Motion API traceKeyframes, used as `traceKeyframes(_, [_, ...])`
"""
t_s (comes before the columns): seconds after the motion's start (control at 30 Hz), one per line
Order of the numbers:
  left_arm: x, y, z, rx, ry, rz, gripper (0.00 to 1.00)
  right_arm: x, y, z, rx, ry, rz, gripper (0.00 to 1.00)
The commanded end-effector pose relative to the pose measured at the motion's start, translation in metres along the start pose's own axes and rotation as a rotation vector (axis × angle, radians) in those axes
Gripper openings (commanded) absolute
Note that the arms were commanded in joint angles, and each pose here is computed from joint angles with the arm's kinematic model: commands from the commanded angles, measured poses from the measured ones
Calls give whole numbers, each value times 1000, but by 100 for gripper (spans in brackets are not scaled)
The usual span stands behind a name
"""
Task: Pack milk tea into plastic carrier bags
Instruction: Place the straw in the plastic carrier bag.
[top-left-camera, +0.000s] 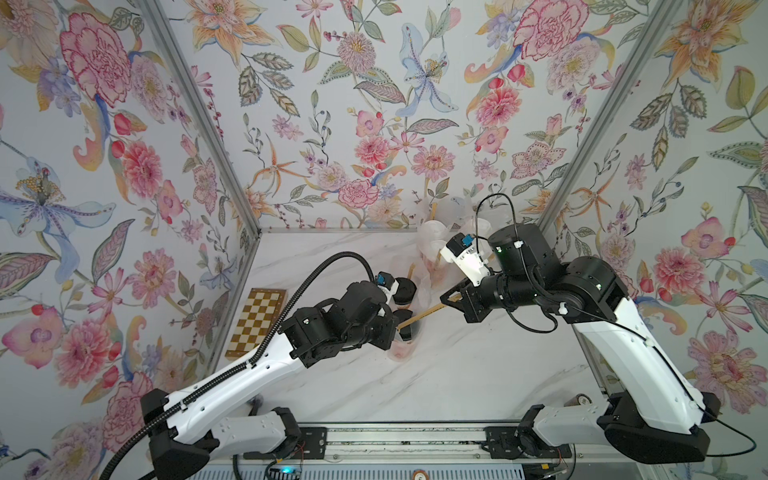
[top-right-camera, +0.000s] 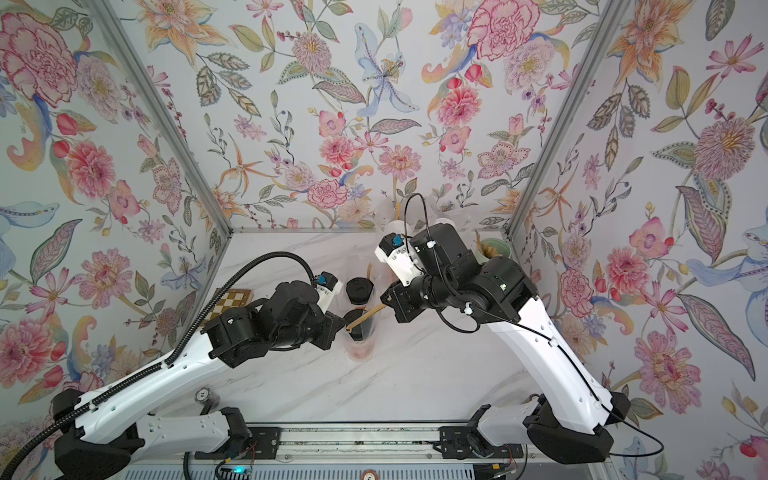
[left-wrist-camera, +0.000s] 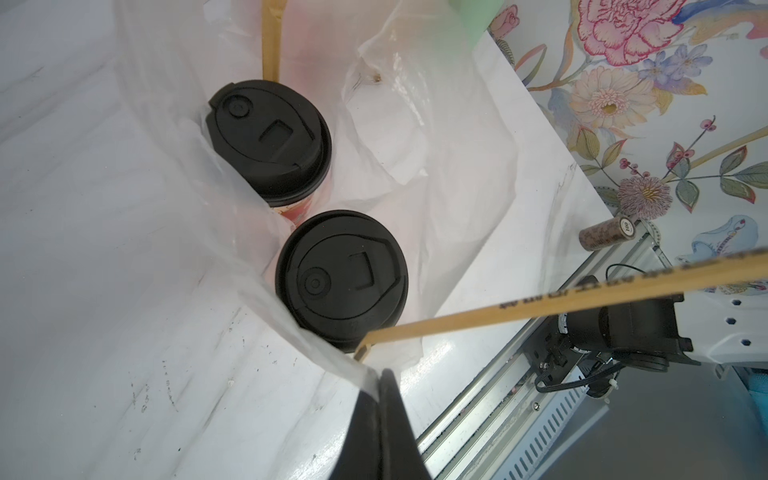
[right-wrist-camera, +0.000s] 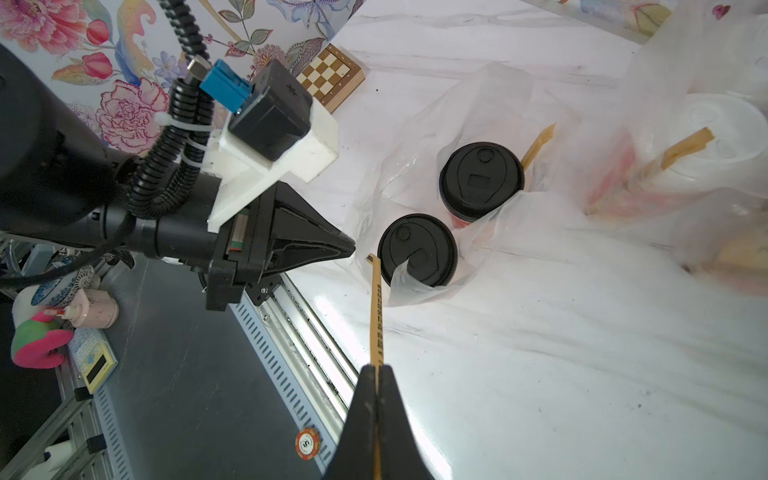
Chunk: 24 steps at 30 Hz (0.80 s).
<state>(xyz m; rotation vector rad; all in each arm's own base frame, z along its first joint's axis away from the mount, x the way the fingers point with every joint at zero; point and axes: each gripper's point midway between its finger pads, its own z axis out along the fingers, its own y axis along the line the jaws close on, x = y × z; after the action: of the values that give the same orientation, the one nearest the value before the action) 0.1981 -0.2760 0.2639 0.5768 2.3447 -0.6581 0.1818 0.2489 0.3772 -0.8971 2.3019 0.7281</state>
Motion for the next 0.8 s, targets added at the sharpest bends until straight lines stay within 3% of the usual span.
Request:
traceKeyframes(0.0, [-2, -11, -3, 56, -17, 11, 2, 9, 6, 5, -27, 57, 11, 0])
traceKeyframes(0.43, [-2, -14, -3, 77, -25, 3, 0, 27, 1, 39, 30, 211, -3, 0])
traceKeyframes(0.77, [-2, -3, -4, 21, -40, -41, 0, 43, 2, 81, 119, 330, 1, 0])
